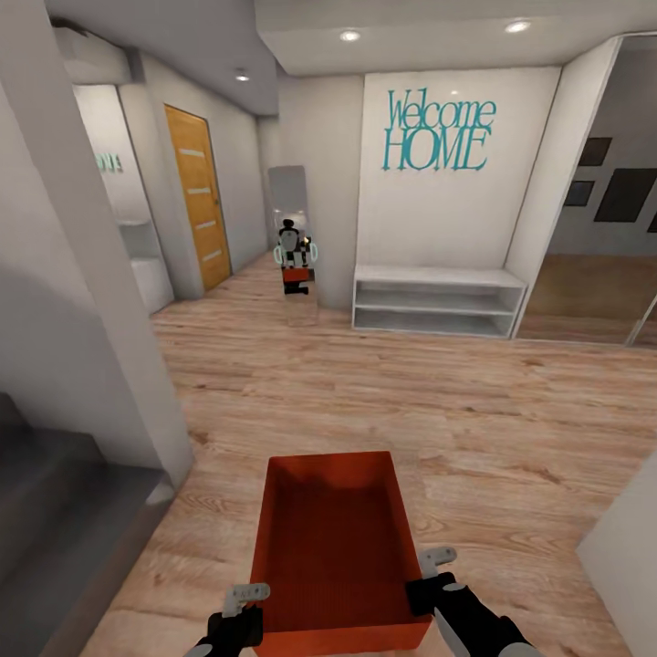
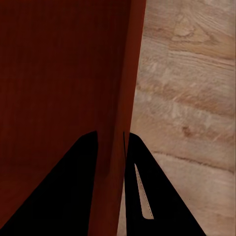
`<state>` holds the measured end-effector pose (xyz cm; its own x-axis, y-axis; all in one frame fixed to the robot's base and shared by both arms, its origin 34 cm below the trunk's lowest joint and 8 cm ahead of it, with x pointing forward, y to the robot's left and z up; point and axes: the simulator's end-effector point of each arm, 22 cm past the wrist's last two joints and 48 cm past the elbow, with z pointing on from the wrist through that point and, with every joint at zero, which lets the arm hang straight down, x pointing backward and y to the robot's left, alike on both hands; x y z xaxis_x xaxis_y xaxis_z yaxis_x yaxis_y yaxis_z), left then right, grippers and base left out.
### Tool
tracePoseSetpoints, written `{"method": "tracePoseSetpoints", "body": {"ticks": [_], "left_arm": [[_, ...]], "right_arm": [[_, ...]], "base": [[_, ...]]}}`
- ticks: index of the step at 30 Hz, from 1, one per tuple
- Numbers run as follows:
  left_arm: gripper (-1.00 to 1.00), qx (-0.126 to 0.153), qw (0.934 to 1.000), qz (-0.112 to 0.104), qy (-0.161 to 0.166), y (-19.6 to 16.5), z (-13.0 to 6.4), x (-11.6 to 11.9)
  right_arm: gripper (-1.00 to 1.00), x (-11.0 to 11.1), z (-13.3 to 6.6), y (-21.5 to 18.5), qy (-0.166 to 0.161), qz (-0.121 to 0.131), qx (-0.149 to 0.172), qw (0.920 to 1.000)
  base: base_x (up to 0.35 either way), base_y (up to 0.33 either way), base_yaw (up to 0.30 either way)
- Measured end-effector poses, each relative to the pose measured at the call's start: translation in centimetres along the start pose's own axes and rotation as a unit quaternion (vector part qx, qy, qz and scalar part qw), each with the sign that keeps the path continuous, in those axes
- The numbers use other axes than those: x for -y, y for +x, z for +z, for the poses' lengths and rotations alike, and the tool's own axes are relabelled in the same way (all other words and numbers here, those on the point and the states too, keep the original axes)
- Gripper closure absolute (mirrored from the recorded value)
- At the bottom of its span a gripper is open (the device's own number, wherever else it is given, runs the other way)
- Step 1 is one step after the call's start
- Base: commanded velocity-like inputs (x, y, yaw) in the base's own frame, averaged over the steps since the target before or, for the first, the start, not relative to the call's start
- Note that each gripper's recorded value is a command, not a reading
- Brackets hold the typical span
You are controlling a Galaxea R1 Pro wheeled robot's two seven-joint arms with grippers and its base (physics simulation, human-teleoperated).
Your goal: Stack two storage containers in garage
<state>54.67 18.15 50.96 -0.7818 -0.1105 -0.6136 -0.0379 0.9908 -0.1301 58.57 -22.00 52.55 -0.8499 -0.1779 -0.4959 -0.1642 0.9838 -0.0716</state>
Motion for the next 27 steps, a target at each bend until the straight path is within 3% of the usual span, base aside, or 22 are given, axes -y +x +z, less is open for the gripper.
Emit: {"method": "tracePoseSetpoints", "body": {"ticks": [27], "left_arm": [[1.00,-0.003,1.0000,0.000,0.000,0.33,0.09,-0.01]], "right_arm": [[1.00,-0.01,0.17,0.32,-0.001,0.000,-0.003,1.0000]], "base": [[0.343,0.000,0.025]]}}
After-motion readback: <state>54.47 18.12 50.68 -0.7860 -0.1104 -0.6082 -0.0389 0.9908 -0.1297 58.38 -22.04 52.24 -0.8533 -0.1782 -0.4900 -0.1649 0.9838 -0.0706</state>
